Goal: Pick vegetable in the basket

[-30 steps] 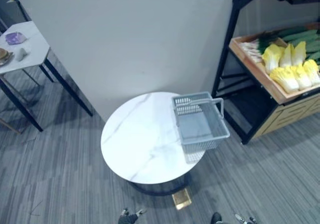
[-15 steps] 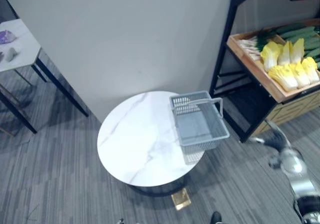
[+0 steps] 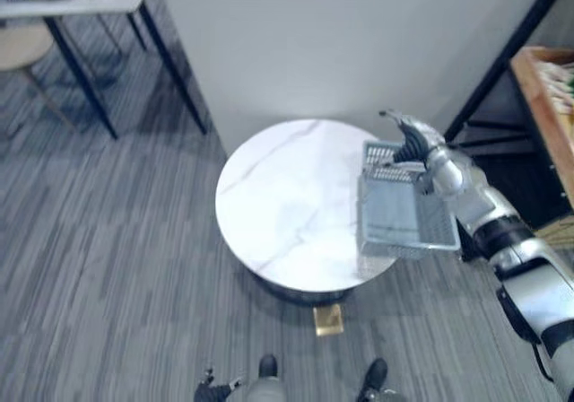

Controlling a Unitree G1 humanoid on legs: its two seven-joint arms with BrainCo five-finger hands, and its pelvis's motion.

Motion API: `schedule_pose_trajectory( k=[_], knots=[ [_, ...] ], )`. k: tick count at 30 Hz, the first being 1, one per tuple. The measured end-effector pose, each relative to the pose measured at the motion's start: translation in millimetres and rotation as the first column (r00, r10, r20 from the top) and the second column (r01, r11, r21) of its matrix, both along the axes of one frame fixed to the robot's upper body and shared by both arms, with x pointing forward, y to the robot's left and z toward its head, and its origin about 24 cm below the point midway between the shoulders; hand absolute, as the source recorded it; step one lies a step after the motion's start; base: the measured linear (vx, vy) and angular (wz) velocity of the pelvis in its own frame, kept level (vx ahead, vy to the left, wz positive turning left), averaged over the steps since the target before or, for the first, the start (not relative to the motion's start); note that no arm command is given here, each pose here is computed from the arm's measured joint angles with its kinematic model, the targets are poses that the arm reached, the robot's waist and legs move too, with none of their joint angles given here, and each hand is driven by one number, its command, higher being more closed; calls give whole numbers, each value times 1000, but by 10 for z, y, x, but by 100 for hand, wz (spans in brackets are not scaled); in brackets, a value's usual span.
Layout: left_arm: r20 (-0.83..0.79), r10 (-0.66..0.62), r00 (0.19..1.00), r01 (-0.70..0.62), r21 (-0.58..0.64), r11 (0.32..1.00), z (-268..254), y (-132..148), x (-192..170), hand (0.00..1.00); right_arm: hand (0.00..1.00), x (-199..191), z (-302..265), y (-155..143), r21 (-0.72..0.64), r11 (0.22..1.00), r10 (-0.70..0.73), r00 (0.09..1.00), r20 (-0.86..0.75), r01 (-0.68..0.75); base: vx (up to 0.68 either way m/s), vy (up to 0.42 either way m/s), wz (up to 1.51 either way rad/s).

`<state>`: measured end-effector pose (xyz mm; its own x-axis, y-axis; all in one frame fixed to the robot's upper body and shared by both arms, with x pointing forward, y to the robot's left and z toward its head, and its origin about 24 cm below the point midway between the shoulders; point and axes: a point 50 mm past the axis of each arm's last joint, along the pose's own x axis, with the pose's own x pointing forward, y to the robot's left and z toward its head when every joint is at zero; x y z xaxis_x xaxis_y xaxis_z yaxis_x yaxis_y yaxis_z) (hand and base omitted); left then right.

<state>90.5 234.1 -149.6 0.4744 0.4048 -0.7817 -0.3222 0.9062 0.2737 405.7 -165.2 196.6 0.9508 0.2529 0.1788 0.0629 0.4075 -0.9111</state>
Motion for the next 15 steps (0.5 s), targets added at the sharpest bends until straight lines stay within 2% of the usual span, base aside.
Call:
schedule_pose_trajectory(
  k=[6, 15],
  knots=[
    [14, 29, 999, -29, -10, 1000, 9, -7, 60, 0, 0, 56, 51, -97, -32, 997, -72, 997, 9, 72, -42, -3, 13],
    [49, 37, 998, -37, -1, 999, 44, -15, 198, 0, 0, 73, 246, -457, -33, 973, -224, 972, 67, 227, -18, -6, 1]
  ],
)
